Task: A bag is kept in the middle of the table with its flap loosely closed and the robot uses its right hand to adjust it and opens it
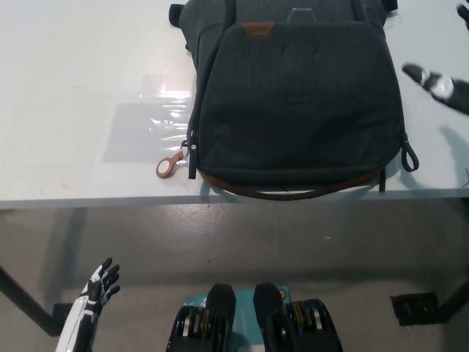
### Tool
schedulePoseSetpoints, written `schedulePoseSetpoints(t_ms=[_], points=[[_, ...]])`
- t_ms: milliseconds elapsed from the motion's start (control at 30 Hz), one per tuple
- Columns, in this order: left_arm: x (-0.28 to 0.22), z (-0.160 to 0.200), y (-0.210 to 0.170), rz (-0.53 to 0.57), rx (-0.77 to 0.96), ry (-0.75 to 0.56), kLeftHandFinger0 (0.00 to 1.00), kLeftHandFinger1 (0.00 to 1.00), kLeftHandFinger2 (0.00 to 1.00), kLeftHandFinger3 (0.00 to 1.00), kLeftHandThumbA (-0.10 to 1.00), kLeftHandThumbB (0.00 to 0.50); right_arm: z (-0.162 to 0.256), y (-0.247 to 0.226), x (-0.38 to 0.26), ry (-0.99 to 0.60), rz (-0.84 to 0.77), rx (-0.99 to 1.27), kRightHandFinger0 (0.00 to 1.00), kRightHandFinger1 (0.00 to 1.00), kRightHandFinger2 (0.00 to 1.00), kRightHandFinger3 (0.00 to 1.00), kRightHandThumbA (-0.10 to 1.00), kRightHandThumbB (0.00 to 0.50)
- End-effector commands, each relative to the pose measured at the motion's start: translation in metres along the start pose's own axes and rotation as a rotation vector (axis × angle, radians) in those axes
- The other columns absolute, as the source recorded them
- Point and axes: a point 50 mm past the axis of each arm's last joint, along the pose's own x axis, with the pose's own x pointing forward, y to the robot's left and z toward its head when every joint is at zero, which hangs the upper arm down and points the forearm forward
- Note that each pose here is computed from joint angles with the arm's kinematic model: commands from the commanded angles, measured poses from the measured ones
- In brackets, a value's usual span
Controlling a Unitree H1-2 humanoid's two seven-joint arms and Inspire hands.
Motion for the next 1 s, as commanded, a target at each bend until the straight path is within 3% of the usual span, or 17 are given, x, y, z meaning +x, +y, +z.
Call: schedulePoseSetpoints(t_ms=[0, 333, 967], points=[[0.005, 0.009, 0.003, -0.016, 0.020, -0.067, 1.00, 1.00, 1.00, 1.00, 1.00, 0.488, 0.002, -0.007, 0.044, 0.021, 0.066, 0.154, 1.00, 1.00, 1.00, 1.00, 1.00, 0.362], [0.006, 0.011, 0.004, -0.018, 0.022, -0.068, 1.00, 1.00, 1.00, 1.00, 1.00, 0.500, -0.024, -0.001, 0.098, 0.159, 0.141, 0.407, 1.00, 1.00, 1.00, 1.00, 1.00, 0.470], [0.013, 0.015, 0.007, -0.028, 0.027, -0.073, 1.00, 1.00, 1.00, 1.00, 1.00, 0.500, -0.039, 0.034, 0.085, 0.208, 0.327, 0.490, 1.00, 1.00, 1.00, 1.00, 1.00, 0.500]])
